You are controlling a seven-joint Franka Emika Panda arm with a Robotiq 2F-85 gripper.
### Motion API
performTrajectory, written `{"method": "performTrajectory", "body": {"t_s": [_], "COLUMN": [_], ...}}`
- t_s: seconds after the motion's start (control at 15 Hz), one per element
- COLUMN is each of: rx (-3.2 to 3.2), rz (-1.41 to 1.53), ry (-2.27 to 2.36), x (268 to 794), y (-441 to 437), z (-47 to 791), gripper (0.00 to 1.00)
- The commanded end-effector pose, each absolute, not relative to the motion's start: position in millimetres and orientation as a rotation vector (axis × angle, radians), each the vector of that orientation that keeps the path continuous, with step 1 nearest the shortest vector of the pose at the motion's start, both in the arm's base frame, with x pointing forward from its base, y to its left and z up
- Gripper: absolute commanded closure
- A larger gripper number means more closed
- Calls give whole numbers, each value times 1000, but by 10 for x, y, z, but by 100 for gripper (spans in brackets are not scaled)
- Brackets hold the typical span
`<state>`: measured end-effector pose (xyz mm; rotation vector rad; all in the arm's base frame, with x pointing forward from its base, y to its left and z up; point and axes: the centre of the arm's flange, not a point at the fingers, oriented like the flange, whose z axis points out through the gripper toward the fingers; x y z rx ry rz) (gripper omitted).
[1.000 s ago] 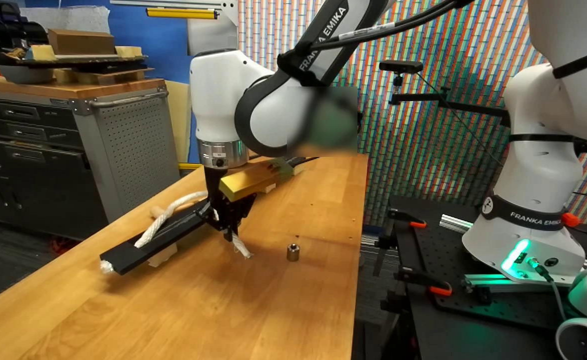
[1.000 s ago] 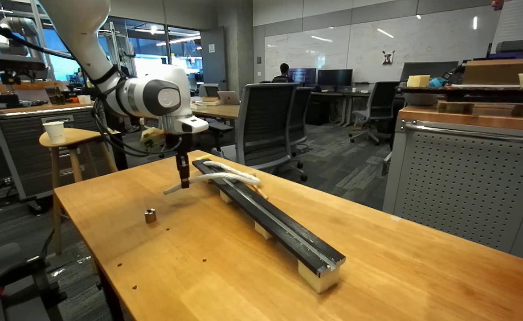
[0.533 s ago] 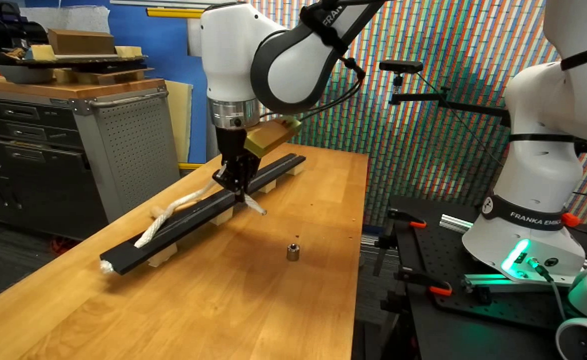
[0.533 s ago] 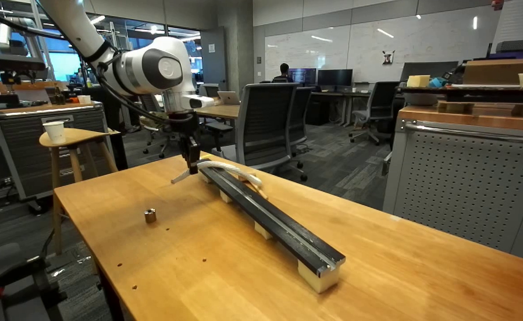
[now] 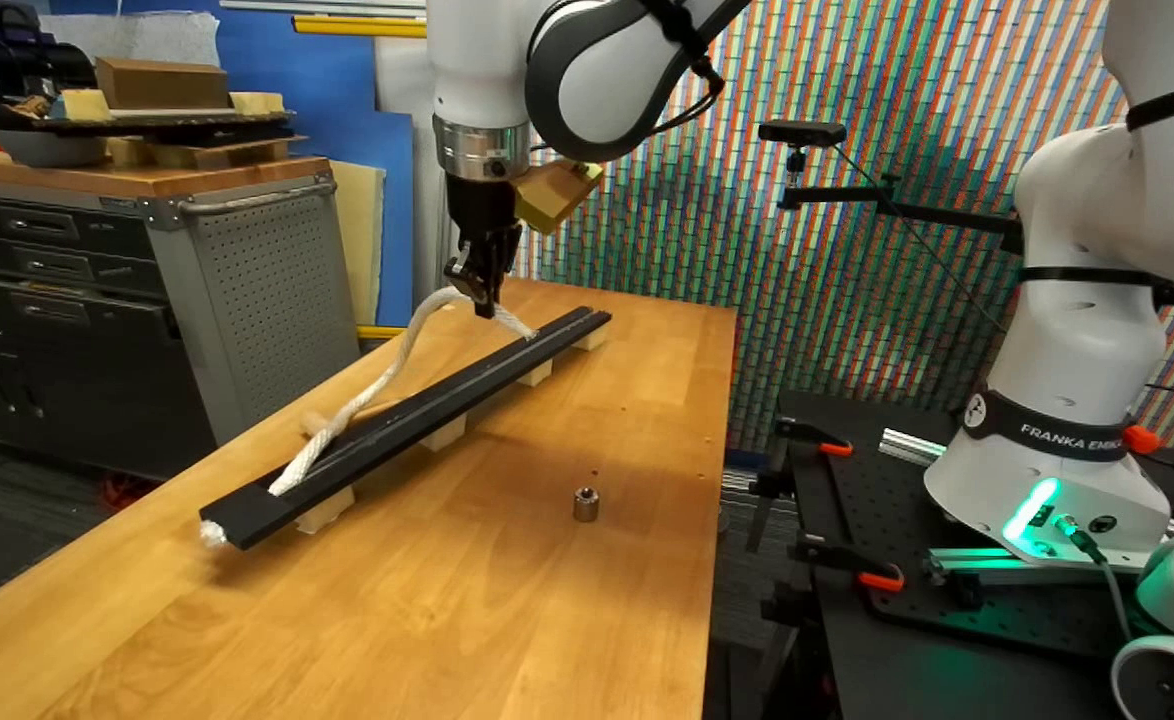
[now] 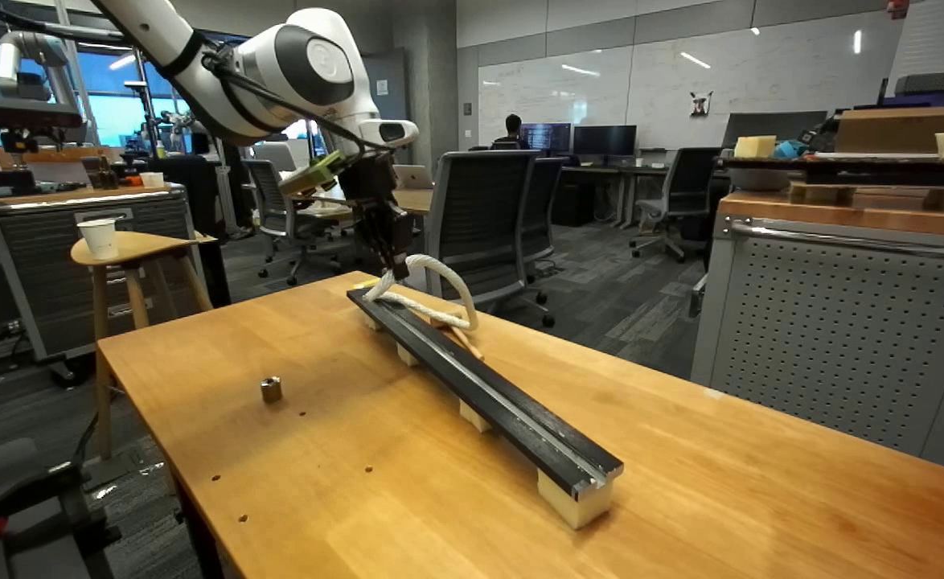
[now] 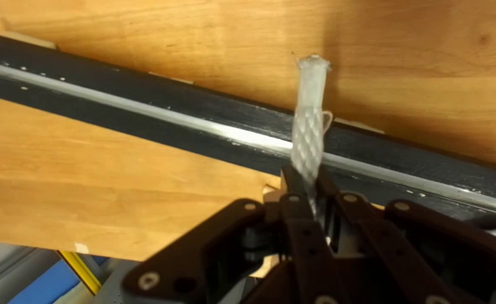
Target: Place the rope along the center of the black object
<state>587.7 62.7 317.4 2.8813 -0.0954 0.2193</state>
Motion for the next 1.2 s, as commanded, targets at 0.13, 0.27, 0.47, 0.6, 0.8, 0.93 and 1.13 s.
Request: {"method": "performTrajectory", "body": {"t_s": [0.13,0.27,0.47,0.6,0.8,0.93,1.13], "rx": [2845,2852,2837,2836,2823,2818,2848], "rz": [276,252,230,235,267,280,226], "ry": [-16,24,59,65,44,30,69], "x": [5856,5791,5730,5678,5594,5511,5314], "y": [180,4,-267,-430,-686,-839,-944], "z": [3631,3722,3832,3915,4057,4133,4130], "gripper": [97,97,97,97,97,97,97]}}
